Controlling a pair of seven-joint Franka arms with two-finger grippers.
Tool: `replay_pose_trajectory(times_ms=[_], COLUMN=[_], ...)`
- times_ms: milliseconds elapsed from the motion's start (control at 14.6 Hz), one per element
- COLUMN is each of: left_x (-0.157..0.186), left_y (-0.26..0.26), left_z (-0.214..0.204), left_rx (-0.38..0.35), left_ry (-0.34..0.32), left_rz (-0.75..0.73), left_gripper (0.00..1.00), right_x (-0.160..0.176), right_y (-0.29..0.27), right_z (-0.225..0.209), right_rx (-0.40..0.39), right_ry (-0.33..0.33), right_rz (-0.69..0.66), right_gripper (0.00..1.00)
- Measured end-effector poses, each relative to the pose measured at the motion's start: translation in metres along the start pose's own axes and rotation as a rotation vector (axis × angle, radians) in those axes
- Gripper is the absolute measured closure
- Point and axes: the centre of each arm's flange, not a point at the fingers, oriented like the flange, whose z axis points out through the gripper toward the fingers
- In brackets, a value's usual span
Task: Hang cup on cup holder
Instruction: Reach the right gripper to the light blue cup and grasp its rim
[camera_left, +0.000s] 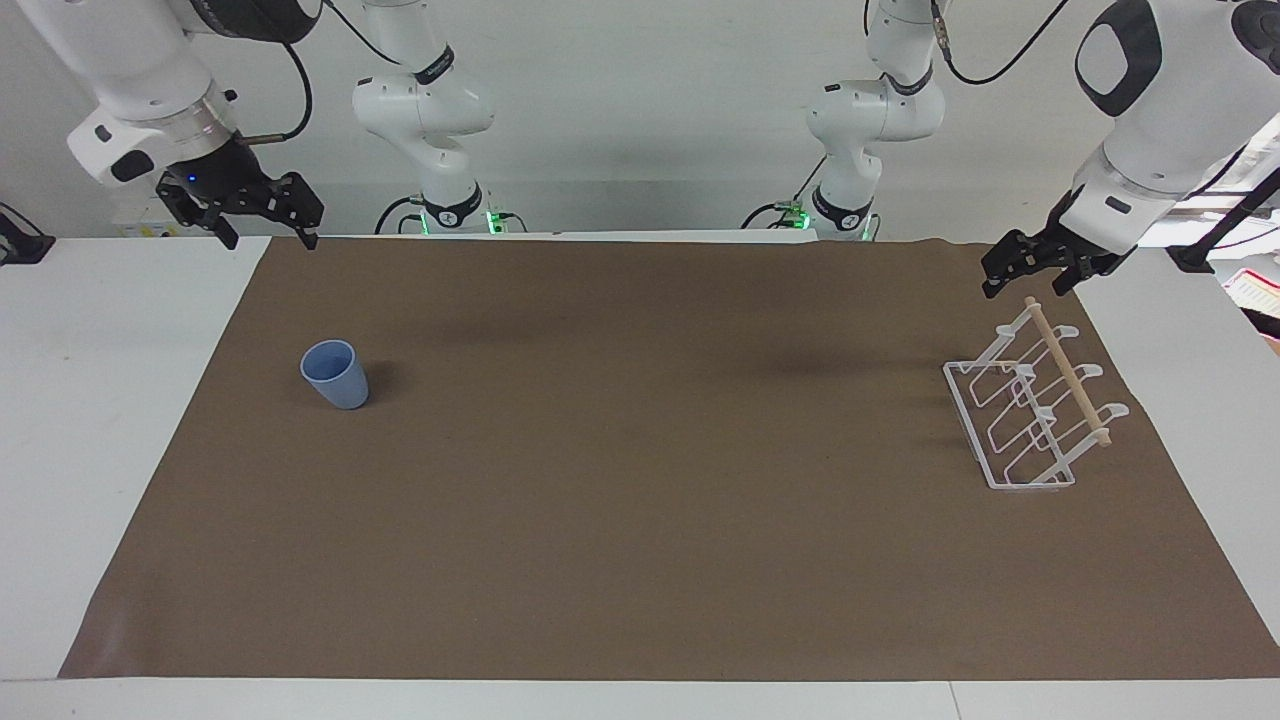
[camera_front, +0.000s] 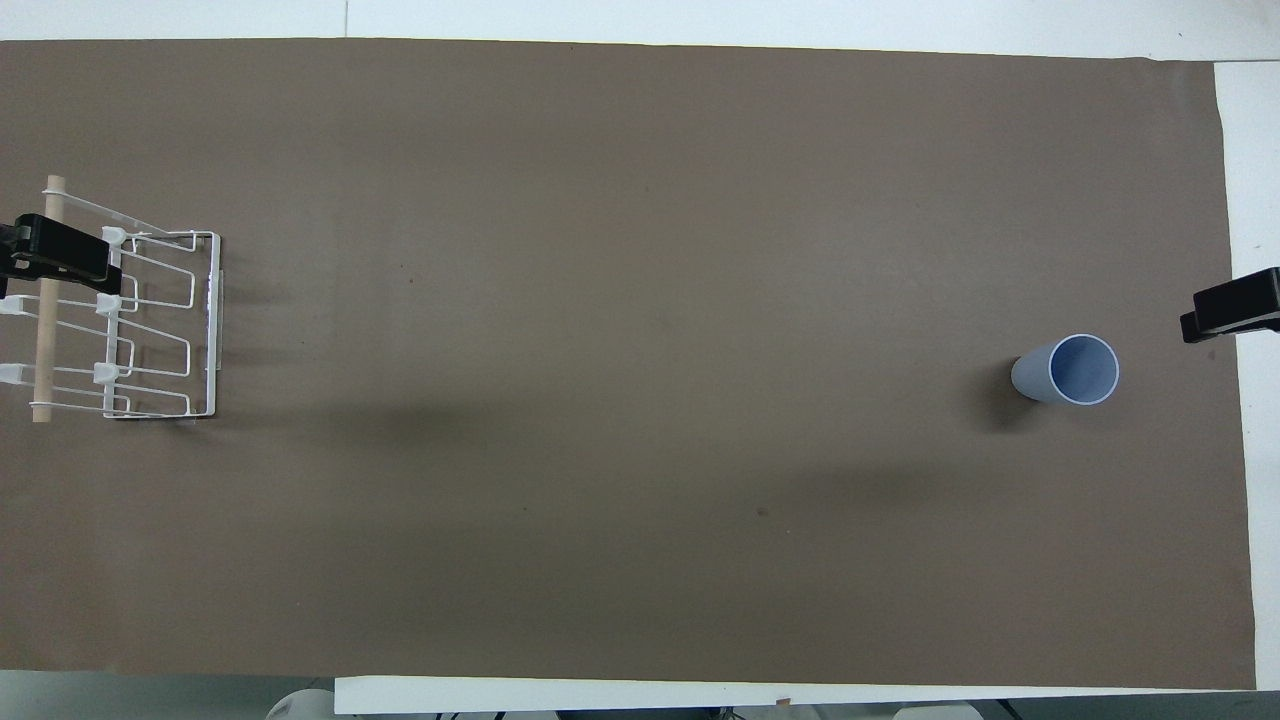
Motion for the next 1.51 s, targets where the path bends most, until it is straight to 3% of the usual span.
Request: replay_pose_trajectory(times_ms=[616, 889, 1163, 1368, 1505], left_x=[0.0, -0.002, -0.009, -0.009, -0.009], left_y=[0.0, 0.0, -0.002, -0.003, -0.005], left_z=[0.0, 0.002, 0.007, 0.008, 0.01], left_rx=[0.0, 0.0, 0.0, 0.001, 0.002], left_ry=[0.0, -0.016, -0.067, -0.072, -0.077], left_rz=[0.0, 0.0, -0.004, -0.005, -0.009], left_gripper=[0.0, 0.0, 0.0, 0.0, 0.0], right_x=[-0.002, 0.009, 0.029, 0.033, 0.032], right_y=[0.0, 0.037, 0.074, 0.068, 0.066], right_z=[0.012, 0.029, 0.107, 0.18, 0.202], right_rx=[-0.019, -0.065, -0.037, -0.011, -0.01], right_ry=[-0.027, 0.03, 0.056, 0.028, 0.024], right_rz=[-0.013, -0.126, -0.129, -0.176, -0.202], right_gripper=[0.0, 0.0, 0.0, 0.0, 0.02])
